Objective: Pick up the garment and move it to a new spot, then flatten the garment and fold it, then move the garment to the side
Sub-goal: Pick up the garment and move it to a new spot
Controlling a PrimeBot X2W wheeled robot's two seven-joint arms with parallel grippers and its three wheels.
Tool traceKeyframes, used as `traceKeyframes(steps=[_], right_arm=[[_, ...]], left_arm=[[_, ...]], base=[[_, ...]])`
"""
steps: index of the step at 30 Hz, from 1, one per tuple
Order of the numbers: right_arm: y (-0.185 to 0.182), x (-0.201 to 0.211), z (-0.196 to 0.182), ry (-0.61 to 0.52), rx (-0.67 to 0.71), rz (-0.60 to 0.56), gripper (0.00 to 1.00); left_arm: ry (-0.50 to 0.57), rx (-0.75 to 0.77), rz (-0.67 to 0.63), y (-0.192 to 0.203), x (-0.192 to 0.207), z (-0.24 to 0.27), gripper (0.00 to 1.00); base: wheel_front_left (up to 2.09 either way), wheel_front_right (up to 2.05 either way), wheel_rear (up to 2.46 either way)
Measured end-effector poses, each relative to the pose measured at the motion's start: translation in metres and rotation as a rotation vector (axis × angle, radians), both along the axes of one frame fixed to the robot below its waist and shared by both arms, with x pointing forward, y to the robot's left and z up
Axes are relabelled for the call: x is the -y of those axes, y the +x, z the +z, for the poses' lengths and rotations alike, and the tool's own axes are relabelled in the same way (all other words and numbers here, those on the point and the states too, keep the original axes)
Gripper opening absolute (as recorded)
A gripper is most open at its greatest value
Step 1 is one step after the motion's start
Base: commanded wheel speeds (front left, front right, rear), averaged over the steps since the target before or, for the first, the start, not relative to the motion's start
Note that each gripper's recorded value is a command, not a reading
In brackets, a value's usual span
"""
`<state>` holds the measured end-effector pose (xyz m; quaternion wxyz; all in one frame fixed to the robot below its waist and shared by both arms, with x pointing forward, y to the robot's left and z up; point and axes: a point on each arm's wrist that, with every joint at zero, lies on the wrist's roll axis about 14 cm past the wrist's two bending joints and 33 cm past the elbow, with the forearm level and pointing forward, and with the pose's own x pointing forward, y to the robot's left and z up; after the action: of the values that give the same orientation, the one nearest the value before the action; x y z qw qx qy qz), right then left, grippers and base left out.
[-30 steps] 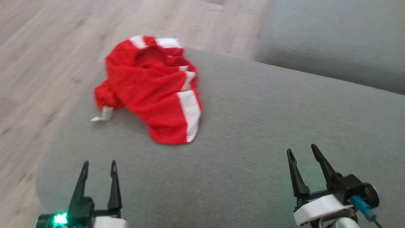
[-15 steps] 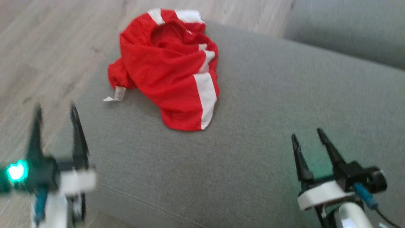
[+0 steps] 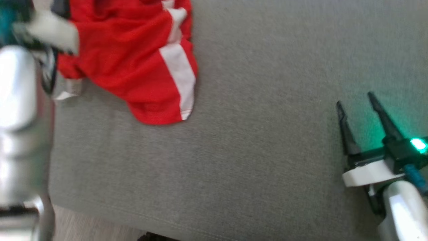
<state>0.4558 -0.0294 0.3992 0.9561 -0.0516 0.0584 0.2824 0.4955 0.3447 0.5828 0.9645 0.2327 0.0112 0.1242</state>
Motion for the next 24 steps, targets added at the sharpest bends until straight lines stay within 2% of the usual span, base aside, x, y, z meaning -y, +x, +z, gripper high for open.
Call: traceKeyframes(steps=[5,9,11,14,15,16,20,24], right_arm=[[0.012,0.025,-0.018,-0.025,-0.014,-0.048,1.00],[0.019,0.039,-0.020,-0.024,0.000,-0.083,1.00],[0.021,0.049,-0.023,-0.030,0.003,-0.108,1.00],[0.023,0.060,-0.025,-0.038,0.004,-0.131,1.00],[0.023,0.062,-0.026,-0.040,0.004,-0.136,1.00],[0.024,0.064,-0.027,-0.042,0.004,-0.140,1.00],[0.026,0.066,-0.030,-0.044,0.003,-0.145,1.00],[0.025,0.065,-0.027,-0.047,0.004,-0.140,1.00]], left_arm=[[-0.039,-0.291,0.023,0.046,-0.006,-0.066,1.00],[-0.094,-0.526,0.068,0.045,-0.010,-0.138,1.00],[-0.082,-0.640,0.112,0.038,-0.020,-0.170,1.00],[-0.011,-0.638,0.138,0.044,-0.031,-0.176,0.99],[-0.007,-0.635,0.139,0.047,-0.031,-0.178,0.36],[-0.003,-0.629,0.135,0.050,-0.030,-0.180,0.00],[0.020,-0.573,0.109,0.060,-0.027,-0.174,0.00],[0.014,-0.433,0.041,0.080,-0.007,-0.141,0.00]], base=[[0.00,0.00,0.00],[0.00,0.00,0.00],[0.00,0.00,0.00],[0.00,0.00,0.00],[0.00,0.00,0.00],[0.00,0.00,0.00],[0.00,0.00,0.00],[0.00,0.00,0.00]])
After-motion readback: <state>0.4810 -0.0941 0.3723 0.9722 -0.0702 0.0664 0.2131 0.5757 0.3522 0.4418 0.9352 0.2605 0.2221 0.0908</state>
